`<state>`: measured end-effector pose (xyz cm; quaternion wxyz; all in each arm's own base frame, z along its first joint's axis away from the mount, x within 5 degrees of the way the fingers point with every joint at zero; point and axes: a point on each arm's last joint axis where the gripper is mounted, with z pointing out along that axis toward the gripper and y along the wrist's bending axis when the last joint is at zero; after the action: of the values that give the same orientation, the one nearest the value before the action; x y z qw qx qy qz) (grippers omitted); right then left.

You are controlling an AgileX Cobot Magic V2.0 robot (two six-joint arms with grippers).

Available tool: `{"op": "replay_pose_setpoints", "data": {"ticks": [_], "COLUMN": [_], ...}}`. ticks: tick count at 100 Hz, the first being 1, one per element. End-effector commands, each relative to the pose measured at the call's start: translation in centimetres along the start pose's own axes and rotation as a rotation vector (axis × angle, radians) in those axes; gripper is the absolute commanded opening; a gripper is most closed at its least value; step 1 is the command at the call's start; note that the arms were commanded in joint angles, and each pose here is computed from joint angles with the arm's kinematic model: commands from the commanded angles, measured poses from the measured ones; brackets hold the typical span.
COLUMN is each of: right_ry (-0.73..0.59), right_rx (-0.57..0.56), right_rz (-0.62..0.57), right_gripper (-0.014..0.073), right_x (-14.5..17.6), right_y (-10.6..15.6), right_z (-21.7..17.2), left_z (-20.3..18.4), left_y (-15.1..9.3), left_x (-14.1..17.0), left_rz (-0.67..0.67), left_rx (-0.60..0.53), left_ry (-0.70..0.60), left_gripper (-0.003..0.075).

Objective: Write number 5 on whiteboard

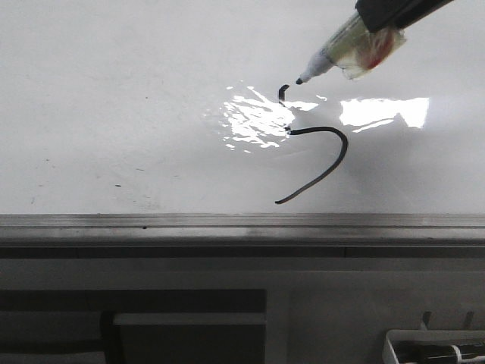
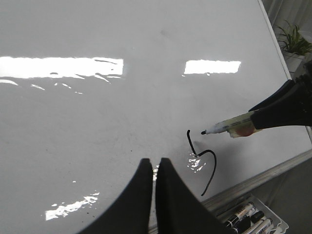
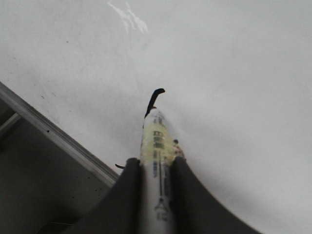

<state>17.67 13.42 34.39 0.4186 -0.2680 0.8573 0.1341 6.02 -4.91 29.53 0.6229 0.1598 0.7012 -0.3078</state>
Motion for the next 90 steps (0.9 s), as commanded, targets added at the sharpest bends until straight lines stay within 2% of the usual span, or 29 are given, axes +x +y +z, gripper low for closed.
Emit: {"op": "replay_pose_setpoints", "data": {"ticks": [1, 63, 90], "right_ry": [-0.112, -0.076, -0.053], "right_rx": [0.004, 0.006, 0.038], "right_rz": [0.001, -0.003, 0.028], "right_gripper": [-0.0040, -0.0040, -0.0040], "right_x": [-1.6, -1.6, -1.5], "right_y": [-0.2, -0.1, -1.1], "right_z": [-0.6, 1.7, 2.2], "left_z": [-0.1, -0.1, -0.1], "left_y": [-0.4, -0.4, -0.4], "left_x": [-1.7, -1.9, -1.9], "left_rz": [-0.017, -0.017, -0.017], "left_rx": [0.024, 0.026, 0.026], "left_ry": [-0.112, -0.125, -0.125], "left_gripper": [-0.0020, -0.0020, -0.0020]}}
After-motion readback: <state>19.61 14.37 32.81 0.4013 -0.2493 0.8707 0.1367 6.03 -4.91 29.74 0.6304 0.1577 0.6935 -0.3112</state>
